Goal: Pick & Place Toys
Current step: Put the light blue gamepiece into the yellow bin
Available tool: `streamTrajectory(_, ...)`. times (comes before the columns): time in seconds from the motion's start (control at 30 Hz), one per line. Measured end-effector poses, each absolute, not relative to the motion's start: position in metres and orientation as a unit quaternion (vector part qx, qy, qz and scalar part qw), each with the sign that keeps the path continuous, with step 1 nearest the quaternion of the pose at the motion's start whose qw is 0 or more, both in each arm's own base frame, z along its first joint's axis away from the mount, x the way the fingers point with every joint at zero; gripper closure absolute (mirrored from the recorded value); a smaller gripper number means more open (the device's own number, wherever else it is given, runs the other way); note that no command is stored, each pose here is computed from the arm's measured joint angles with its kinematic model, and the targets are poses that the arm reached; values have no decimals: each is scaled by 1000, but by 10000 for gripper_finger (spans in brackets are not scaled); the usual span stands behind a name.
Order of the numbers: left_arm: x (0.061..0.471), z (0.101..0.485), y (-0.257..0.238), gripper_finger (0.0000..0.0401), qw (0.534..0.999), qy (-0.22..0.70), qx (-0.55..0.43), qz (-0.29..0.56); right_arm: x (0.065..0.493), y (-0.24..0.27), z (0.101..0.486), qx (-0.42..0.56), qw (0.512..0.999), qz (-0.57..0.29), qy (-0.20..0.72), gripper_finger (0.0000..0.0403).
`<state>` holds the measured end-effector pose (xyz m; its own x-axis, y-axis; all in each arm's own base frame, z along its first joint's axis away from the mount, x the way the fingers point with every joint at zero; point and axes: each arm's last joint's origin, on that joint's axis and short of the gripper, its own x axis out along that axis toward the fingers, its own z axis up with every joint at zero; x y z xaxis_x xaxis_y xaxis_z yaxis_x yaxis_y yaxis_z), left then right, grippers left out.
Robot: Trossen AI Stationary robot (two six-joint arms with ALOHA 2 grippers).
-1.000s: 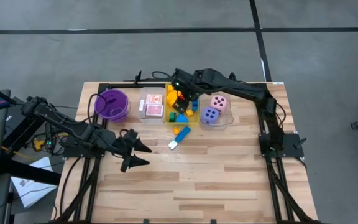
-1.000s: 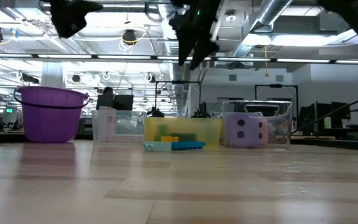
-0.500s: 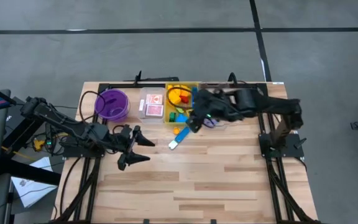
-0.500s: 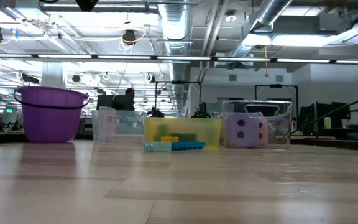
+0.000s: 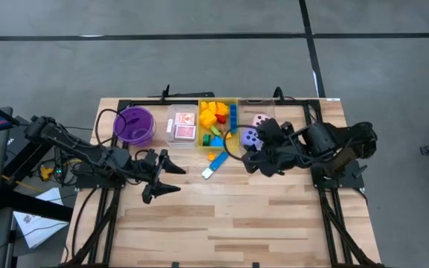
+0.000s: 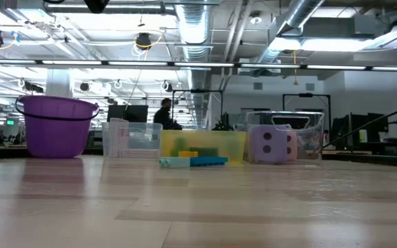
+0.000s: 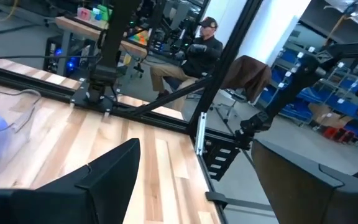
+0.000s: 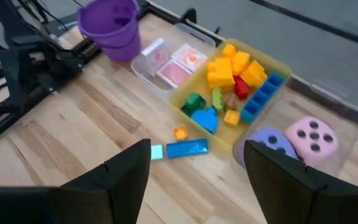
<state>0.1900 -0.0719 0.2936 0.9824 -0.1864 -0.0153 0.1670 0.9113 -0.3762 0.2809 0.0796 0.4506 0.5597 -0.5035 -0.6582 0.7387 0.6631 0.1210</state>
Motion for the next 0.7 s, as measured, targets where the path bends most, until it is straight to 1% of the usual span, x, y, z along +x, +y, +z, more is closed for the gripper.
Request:
streamTrajectory(0.1,190,291,-71,96,980,32,-186,-63,276,86,449,209,856,-363,302,152)
streamTrajectory(0.27,188,286,-73,96,982,51,-179,-31,269,99,452,213,864,-342,302,152)
streamTrajectory(0.43,189,282,-80,96,984,62,-169,5,252,107,461,219,875,-314,296,152)
streamTrajectory(0.6,213,278,-99,96,985,110,-131,24,232,111,472,225,887,-286,284,152)
streamTrajectory(0.7,234,272,-117,95,983,163,-69,44,219,114,479,225,895,-272,272,152)
